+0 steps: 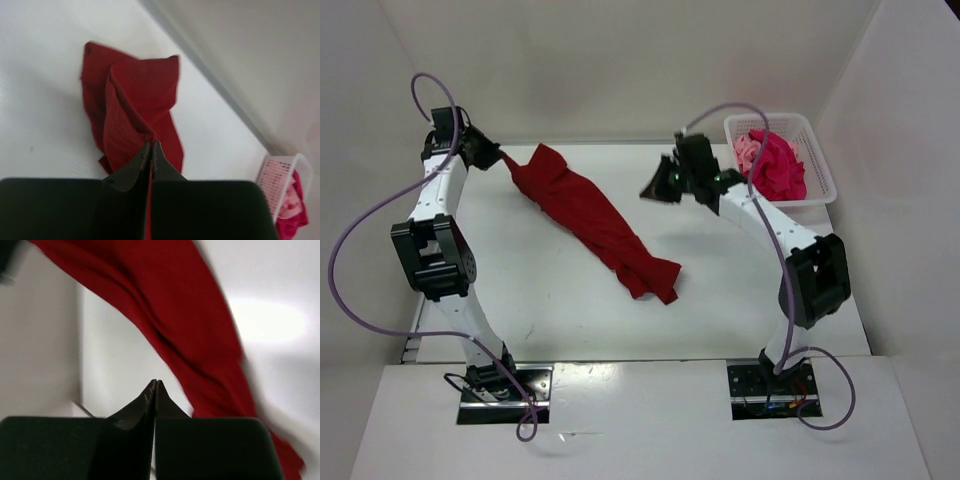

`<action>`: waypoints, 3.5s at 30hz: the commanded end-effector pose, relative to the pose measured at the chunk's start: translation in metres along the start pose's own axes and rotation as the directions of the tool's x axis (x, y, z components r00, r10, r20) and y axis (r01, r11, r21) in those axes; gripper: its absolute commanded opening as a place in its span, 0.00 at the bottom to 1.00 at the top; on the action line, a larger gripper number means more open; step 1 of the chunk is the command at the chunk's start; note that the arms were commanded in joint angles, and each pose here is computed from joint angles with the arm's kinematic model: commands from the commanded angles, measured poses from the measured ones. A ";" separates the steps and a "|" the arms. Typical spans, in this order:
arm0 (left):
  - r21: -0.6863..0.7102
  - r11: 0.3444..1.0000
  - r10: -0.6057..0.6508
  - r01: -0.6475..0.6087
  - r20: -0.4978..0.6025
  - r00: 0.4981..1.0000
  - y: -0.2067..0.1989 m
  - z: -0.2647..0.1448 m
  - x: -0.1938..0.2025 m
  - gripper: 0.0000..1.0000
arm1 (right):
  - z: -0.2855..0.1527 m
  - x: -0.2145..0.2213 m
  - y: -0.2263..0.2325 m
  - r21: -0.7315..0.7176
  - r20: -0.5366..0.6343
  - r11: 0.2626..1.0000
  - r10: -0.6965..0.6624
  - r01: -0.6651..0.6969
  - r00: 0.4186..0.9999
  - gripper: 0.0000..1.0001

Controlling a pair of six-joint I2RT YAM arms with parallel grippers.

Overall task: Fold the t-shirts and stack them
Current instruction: Flatten out the tshirt

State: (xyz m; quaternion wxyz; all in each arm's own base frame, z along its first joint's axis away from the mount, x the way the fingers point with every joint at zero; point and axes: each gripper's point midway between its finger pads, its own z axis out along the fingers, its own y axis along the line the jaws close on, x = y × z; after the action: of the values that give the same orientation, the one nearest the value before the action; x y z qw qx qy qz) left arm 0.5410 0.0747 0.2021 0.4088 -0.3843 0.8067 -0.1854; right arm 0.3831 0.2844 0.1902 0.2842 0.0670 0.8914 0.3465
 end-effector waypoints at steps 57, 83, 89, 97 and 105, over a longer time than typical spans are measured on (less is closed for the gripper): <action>0.329 0.944 -0.111 0.015 0.275 0.955 -0.083 -0.157 -0.106 0.00 | -0.248 -0.052 0.241 -0.560 0.339 0.767 -0.132 0.312 0.932 0.00; -0.015 0.996 -0.089 0.091 0.073 0.993 0.072 -0.081 0.030 0.00 | -0.092 0.093 -0.128 0.257 0.047 0.951 0.166 -0.172 0.985 0.58; 0.015 0.999 -0.051 0.050 0.051 0.997 0.053 -0.075 0.037 0.00 | -0.084 0.174 -0.135 0.250 -0.074 0.934 0.282 -0.256 0.957 0.47; -0.018 1.000 -0.009 0.009 0.020 1.000 0.052 -0.067 0.059 0.00 | -0.055 0.190 -0.146 0.253 -0.101 0.928 0.308 -0.275 0.946 0.42; -0.024 1.000 0.019 -0.020 -0.019 1.000 0.052 -0.064 0.081 0.00 | -0.040 0.194 -0.154 0.269 -0.106 0.920 0.323 -0.285 0.940 0.45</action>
State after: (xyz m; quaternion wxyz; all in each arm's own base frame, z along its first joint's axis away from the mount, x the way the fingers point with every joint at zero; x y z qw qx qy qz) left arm 0.4352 0.0463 0.1628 0.3841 -0.3930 0.8157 -0.1808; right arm 0.1962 0.1990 0.0197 0.1225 0.2123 0.9344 0.2586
